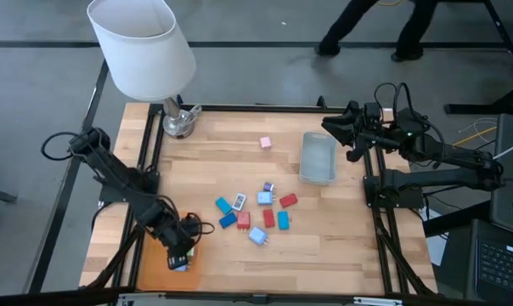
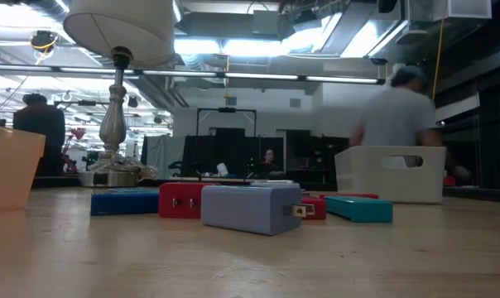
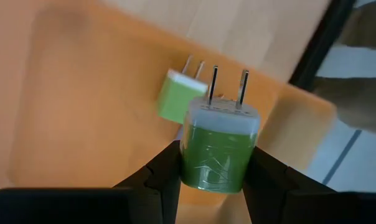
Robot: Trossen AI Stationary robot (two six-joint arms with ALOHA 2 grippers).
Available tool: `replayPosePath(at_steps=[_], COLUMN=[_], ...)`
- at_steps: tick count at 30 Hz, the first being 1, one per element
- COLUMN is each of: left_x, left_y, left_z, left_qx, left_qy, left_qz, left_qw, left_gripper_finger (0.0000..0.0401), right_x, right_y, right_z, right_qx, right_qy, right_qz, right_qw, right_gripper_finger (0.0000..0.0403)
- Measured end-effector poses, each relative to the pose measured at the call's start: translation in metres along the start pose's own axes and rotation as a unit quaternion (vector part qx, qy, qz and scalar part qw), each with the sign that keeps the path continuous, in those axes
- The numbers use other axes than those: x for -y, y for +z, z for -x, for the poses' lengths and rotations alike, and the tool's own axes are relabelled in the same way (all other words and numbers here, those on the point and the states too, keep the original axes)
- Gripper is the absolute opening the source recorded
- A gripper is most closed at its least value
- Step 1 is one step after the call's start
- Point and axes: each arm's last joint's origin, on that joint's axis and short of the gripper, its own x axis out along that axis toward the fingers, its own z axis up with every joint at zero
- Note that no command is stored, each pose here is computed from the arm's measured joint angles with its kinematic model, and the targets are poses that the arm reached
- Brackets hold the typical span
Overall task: Pick & Place Office items
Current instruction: Put the green charger adapter into the orange bin, then put the top light blue charger adapter into the orange bin
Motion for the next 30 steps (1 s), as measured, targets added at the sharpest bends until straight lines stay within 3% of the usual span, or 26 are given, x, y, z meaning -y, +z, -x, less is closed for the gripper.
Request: replayPosePath(at_steps=[5, 11, 14, 20, 30], left_x=[-0.011, -0.013, -0.012, -0.01, -0.026], left_y=[-0.007, -0.011, -0.011, -0.013, 0.009], left_z=[-0.018, -0.022, -0.021, -0.012, 0.051], left_qx=[-0.009, -0.02, -0.039, -0.054, 0.077], left_qy=[0.008, 0.011, 0.001, -0.018, 0.029], left_qz=[0.038, 0.046, 0.045, 0.04, 0.041], left_qw=[0.999, 0.999, 0.998, 0.998, 0.996], left_gripper_finger=[0.0136, 0.0246, 0.0275, 0.028, 0.0278], right_x=[0.0, 0.0, 0.0, 0.0, 0.0], right_y=[0.0, 0.0, 0.0, 0.001, 0.001], right_z=[0.0, 0.0, 0.0, 0.0, 0.0], right_qx=[0.001, 0.001, 0.001, 0.006, 0.006], right_qy=[0.0, 0.001, 0.001, 0.003, 0.003], right_qz=[-0.01, -0.021, -0.021, -0.021, -0.021], right_qw=[1.0, 1.0, 1.0, 1.0, 1.0], right_gripper_finger=[0.01, 0.01, 0.01, 0.01, 0.01])
